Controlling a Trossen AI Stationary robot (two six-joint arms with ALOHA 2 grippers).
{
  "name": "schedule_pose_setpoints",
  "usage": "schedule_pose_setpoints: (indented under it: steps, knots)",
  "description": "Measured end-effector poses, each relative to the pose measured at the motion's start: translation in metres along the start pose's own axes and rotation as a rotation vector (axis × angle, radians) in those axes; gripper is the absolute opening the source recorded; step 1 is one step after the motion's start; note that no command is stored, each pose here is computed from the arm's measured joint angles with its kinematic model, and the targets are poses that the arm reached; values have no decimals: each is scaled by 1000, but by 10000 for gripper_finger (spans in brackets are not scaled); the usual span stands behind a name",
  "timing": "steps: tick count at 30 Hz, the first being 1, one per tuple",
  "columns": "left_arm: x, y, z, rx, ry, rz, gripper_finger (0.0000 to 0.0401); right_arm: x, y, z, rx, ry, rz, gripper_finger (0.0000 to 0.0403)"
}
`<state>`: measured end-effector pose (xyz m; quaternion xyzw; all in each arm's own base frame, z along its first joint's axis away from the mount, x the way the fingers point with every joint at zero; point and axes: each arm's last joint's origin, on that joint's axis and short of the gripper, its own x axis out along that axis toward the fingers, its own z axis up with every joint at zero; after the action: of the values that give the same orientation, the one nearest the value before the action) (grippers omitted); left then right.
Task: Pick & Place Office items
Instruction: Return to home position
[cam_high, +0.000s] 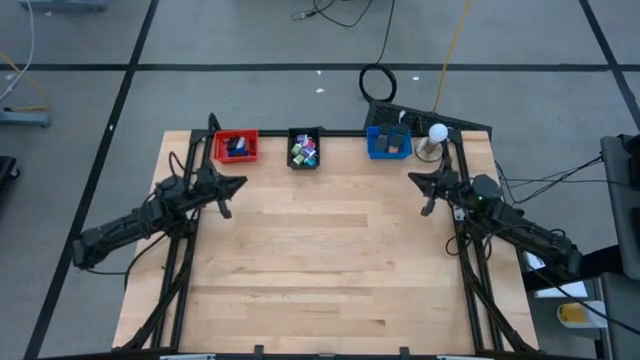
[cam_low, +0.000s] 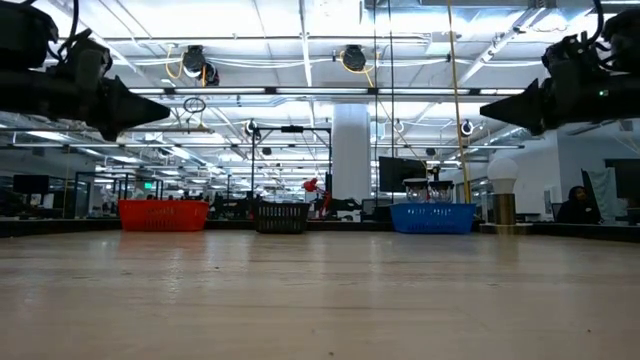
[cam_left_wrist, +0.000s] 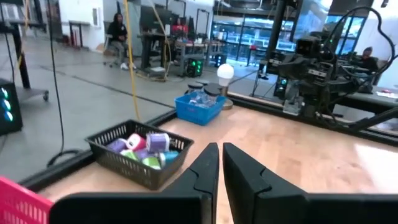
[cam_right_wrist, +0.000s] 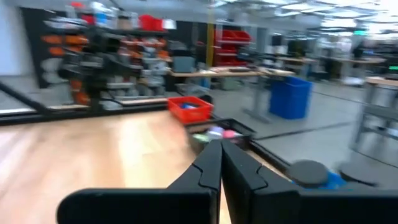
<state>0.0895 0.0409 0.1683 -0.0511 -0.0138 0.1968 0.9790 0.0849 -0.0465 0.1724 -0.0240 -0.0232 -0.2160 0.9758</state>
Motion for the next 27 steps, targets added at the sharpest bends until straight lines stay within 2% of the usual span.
schedule_pose_setpoints:
  steps: [2, 6, 27]
  knots:
    - [0, 0, 0, -25, 6, 1, 26, 0, -1, -1, -6, 11, -42, 0]
    - [1, 0, -1, -63, 17, 3, 26, 0, -1, -1, 39, 14, -42, 0]
    - [1, 0, -1, -47, 15, 3, 26, 0, -1, -2, 48, 17, -42, 4]
